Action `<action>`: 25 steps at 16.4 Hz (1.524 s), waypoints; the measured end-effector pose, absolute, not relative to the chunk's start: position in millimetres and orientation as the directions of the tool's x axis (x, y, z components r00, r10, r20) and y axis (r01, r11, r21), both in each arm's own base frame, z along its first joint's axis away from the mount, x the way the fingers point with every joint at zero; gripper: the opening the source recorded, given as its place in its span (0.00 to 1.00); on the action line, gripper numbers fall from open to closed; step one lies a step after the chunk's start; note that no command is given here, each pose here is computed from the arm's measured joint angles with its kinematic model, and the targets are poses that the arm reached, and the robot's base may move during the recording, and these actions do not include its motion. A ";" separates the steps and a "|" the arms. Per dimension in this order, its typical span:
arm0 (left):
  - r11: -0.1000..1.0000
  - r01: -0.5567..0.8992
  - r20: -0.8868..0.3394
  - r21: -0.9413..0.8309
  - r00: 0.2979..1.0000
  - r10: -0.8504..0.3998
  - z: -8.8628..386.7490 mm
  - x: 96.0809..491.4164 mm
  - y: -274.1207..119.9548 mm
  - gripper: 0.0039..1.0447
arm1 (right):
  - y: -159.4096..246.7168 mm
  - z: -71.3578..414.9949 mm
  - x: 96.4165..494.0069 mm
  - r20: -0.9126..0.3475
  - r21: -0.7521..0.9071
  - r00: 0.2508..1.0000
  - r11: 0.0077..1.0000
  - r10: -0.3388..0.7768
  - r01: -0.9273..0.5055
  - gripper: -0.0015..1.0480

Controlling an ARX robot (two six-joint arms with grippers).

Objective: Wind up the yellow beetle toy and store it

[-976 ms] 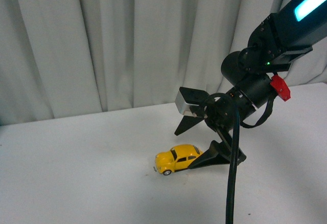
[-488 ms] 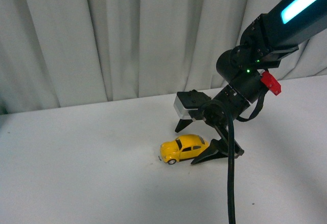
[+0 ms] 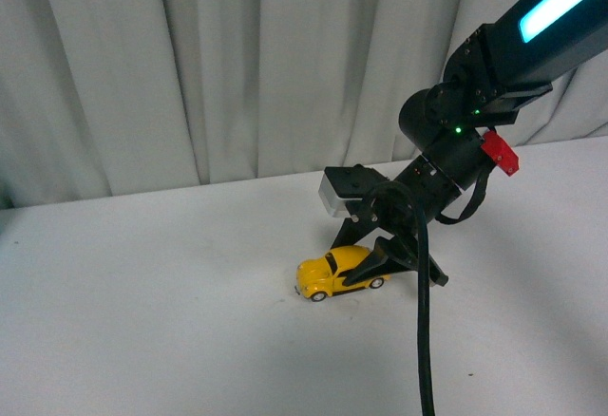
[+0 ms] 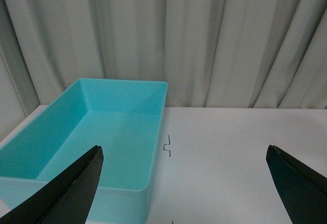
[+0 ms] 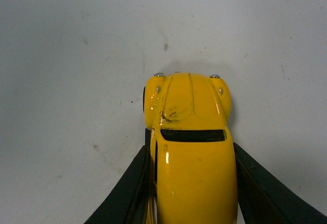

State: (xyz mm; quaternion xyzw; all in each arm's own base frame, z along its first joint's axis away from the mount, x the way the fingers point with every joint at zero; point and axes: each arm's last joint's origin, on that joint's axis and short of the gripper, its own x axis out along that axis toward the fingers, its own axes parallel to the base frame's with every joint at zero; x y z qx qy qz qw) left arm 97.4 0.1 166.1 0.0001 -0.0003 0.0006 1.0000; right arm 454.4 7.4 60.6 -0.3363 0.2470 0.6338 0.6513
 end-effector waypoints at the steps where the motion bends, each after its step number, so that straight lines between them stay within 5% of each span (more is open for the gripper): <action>1: 1.000 -0.001 0.001 0.000 1.000 0.001 166.1 97.4 0.1 0.94 | 7.4 60.6 454.4 -0.748 -0.125 0.075 -0.029 0.659 -0.992 0.39; 15: 1.000 -0.001 0.001 0.000 1.000 0.001 166.1 97.4 0.1 0.94 | 25.1 54.0 454.5 -0.716 -0.120 0.088 0.002 0.693 -0.993 0.39; 25: 1.000 -0.001 0.001 0.000 1.000 0.001 166.1 97.4 0.1 0.94 | -36.7 39.3 429.6 -0.676 -0.130 0.159 0.096 0.719 -0.987 0.38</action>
